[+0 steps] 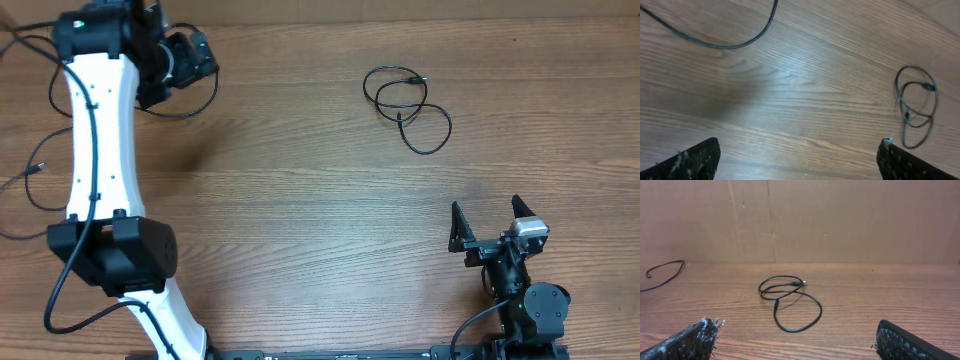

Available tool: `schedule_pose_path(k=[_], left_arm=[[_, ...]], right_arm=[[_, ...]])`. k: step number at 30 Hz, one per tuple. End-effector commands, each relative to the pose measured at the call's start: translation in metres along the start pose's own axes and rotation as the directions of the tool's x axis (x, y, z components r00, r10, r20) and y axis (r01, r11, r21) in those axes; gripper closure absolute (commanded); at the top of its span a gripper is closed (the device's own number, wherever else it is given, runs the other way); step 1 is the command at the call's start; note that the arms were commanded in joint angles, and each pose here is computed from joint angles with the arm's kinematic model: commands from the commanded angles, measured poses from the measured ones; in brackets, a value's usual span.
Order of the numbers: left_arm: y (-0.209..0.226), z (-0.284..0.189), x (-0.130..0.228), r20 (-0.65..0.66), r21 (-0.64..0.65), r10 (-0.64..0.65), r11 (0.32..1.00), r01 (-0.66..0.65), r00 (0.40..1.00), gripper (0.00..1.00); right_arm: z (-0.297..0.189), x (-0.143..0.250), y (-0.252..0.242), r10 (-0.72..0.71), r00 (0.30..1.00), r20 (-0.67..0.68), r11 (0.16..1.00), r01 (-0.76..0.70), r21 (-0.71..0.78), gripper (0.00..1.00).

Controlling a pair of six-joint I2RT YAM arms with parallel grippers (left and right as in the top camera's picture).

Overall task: Untangle cables
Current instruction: 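Reach the left gripper over the small coiled cable at upper right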

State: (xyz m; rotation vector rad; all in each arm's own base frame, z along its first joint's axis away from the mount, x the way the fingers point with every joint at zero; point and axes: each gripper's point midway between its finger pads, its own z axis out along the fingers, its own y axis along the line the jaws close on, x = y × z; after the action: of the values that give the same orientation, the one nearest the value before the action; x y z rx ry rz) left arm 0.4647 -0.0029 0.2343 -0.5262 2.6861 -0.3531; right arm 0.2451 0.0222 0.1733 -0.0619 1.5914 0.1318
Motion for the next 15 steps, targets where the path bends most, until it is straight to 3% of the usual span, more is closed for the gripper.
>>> schedule_pose_path(k=[1, 4, 8, 11, 13, 15], left_arm=[[0.022, 0.005, -0.006, 0.053, -0.205, 0.032, 0.979, -0.020, 0.998, 0.00], [0.018, 0.011, 0.002, 0.040, -0.250, 0.060, 0.967, -0.048, 0.997, 0.01], [-0.017, 0.020, 0.018, -0.019, -0.103, 0.083, 0.991, -0.084, 0.996, 0.00], [-0.028, 0.021, 0.021, -0.019, -0.081, 0.100, 0.992, -0.101, 0.995, 0.00], [-0.022, 0.021, 0.018, -0.005, -0.130, 0.122, 0.984, -0.121, 0.993, 0.00], [0.004, 0.015, 0.010, 0.011, -0.285, 0.192, 0.941, -0.181, 0.981, 0.00]], right_arm=[[0.000, 0.002, -0.002, -0.005, 1.000, 0.002, 1.000, 0.005, 0.011, 0.00], [0.000, 0.002, -0.002, -0.005, 1.000, 0.002, 1.000, 0.005, 0.011, 0.00], [0.000, 0.002, -0.002, -0.005, 1.000, 0.002, 1.000, 0.005, 0.011, 0.00], [0.000, 0.002, -0.002, -0.005, 1.000, 0.002, 1.000, 0.005, 0.011, 0.00], [0.000, 0.002, -0.002, -0.005, 1.000, 0.002, 1.000, 0.005, 0.011, 0.00], [0.000, 0.002, -0.002, -0.005, 1.000, 0.002, 1.000, 0.005, 0.011, 0.00]])
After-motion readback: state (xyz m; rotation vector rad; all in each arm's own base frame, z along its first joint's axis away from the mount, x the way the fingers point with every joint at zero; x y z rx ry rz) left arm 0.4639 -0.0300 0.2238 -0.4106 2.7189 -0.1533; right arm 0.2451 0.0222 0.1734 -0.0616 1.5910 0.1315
